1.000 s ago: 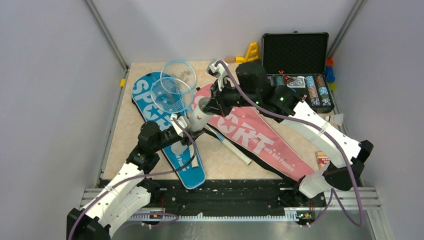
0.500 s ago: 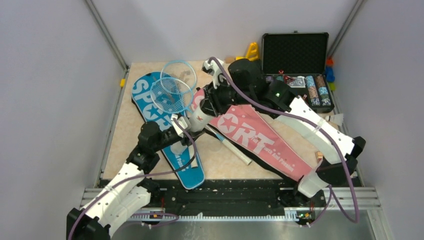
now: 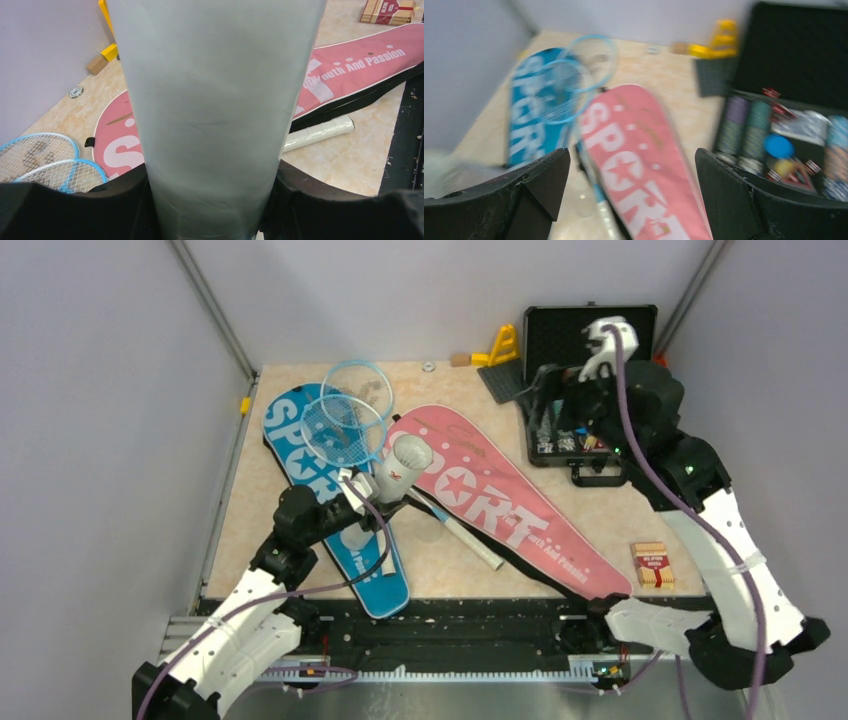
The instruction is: Pack up the badminton gear
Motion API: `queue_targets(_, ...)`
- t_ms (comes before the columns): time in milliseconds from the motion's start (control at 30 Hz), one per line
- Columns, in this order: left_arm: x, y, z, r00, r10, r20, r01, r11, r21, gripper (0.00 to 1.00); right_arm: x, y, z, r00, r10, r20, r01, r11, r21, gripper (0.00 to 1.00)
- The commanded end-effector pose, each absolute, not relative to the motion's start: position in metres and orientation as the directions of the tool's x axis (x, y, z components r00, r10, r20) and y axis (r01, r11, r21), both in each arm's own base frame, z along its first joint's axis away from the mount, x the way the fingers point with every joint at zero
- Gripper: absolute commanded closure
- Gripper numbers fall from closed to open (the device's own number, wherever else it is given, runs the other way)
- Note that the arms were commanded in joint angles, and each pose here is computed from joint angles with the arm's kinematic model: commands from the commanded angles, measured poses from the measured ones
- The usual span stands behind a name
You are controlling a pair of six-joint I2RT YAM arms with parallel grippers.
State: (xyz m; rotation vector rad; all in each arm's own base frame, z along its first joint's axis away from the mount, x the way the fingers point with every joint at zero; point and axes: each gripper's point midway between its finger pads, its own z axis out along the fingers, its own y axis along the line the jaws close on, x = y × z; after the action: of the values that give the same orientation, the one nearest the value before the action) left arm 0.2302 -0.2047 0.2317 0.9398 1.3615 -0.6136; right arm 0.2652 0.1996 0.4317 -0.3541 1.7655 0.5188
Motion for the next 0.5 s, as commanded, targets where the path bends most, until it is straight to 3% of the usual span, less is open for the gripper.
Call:
queue_targets(0,0.230,-0.204,0.243,0.174,0.120,-0.977,0.819,0.533,0.212,0.71,0.331,0.087,0.387,-0.300,0.181,-0.937,-0.065,0.976,0.209,0.01)
queue_targets(100,0.231,-0.203,0.243,0.170,0.124,-0.978,0.815,0.540,0.210,0.71,0.350,0.012,0.352,-0.359,0.213,-0.909,0.151,0.974,0.169,0.02)
queue_targets(200,0.232,-0.202,0.242,0.170,0.128,-0.977,0.813,0.543,0.212,0.71,0.354,-0.079,0.322,-0.404,0.158,-0.901,0.402,0.915,-0.021,0.01)
queue_targets(333,0.234,-0.202,0.240,0.166,0.132,-0.977,0.809,0.548,0.212,0.71,0.364,-0.160,0.277,-0.512,0.099,-0.853,0.463,0.868,-0.177,0.01)
queue_targets(467,0.240,-0.202,0.236,0.137,0.147,-0.979,0.808,0.556,0.197,0.71,0.373,-0.208,0.238,-0.573,0.145,-0.807,0.501,0.841,-0.205,0.02)
